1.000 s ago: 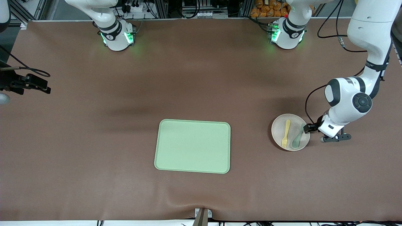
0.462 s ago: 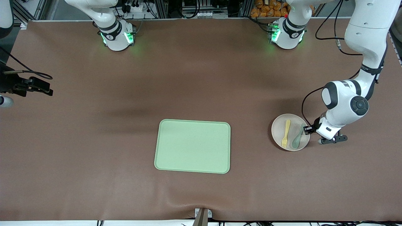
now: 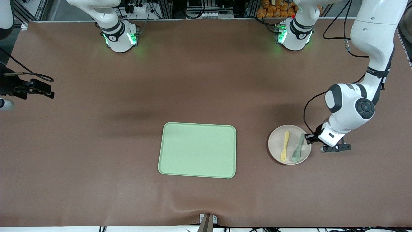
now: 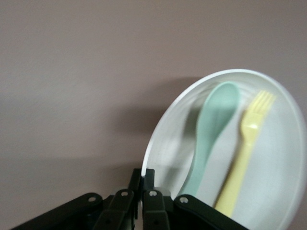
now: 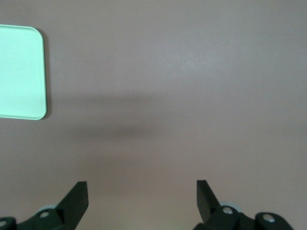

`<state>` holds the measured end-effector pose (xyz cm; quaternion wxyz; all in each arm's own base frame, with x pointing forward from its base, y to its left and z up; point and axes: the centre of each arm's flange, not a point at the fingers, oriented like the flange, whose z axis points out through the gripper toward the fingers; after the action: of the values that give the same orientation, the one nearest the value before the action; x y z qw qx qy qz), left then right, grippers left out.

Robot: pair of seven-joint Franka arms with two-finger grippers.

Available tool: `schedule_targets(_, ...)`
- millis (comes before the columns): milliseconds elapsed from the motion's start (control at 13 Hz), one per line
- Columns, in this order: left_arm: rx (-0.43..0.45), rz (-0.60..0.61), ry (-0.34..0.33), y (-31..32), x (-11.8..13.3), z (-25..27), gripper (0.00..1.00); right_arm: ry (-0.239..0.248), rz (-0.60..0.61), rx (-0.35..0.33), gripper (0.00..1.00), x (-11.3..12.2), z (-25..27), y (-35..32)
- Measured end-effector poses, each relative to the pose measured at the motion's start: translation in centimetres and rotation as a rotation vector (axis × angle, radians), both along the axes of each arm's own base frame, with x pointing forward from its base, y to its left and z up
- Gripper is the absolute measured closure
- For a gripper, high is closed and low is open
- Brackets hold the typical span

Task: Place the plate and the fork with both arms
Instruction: 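Carry the plate onto the green tray while the right gripper approaches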

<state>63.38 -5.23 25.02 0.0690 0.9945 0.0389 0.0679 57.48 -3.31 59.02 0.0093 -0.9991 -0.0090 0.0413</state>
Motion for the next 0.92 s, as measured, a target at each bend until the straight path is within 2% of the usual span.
schedule_targets(231, -0.060, 0.017, -0.014, -6.7, 2.9, 6.7, 0.96, 0.000, 0.000, 0.000, 0.00, 0.0, 0.0, 0.0)
schedule_targets(385, -0.084, 0.023, -0.013, -12.0, 3.3, 8.8, 0.96, 0.001, 0.001, 0.000, 0.00, 0.0, -0.1, 0.0)
schedule_targets(692, -0.123, 0.040, 0.062, -25.0, 1.2, 4.8, 0.96, 0.019, 0.015, 0.003, 0.00, 0.5, -1.2, 0.9)
schedule_targets(923, -0.136, 0.034, 0.092, -30.0, 0.8, 0.4, 0.96, 0.042, 0.051, 0.006, 0.00, 2.0, -4.0, 3.1)
